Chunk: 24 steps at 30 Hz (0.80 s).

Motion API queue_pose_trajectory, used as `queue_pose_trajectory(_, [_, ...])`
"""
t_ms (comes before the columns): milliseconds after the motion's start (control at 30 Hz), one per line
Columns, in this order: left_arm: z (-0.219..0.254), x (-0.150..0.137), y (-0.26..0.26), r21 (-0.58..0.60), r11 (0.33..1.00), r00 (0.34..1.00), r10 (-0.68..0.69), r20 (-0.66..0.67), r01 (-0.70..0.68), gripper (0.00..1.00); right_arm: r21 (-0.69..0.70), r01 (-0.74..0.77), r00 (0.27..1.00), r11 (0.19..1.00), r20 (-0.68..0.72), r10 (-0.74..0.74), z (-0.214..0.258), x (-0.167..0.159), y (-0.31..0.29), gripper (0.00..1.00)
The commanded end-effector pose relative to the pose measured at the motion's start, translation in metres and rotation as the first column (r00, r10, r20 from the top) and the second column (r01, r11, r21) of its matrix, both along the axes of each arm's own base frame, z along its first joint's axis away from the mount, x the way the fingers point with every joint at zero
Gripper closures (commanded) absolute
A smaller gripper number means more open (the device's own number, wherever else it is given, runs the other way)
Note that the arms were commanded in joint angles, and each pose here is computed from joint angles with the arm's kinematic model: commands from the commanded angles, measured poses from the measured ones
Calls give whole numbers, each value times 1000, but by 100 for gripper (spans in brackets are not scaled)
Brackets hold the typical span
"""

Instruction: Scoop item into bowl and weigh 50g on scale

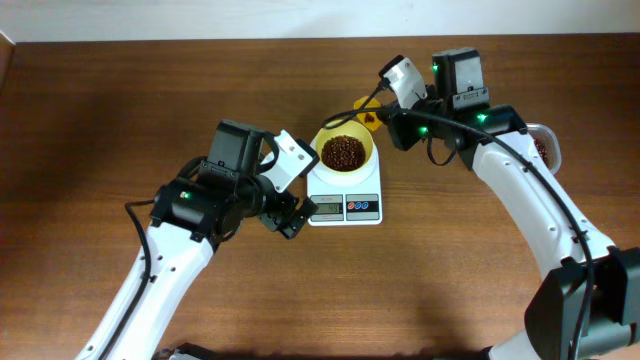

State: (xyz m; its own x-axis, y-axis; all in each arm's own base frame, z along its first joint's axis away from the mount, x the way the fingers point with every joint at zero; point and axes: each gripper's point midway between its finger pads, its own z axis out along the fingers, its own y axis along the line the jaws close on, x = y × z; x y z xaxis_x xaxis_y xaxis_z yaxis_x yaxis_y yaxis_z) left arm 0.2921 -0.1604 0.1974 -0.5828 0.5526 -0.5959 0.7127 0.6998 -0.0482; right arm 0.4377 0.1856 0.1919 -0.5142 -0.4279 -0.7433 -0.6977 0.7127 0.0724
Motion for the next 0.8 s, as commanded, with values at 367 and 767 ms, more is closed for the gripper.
queue_pose_trajectory(367, [4,-1,1,4,1000,1000,-9,22,9,1,29,-154,987,988,41,153,14,-20,33,96])
queue_pose_trajectory(767, [4,-1,1,4,1000,1000,-9,22,9,1,-18,-113,993,993,19,113,2,-16,24,96])
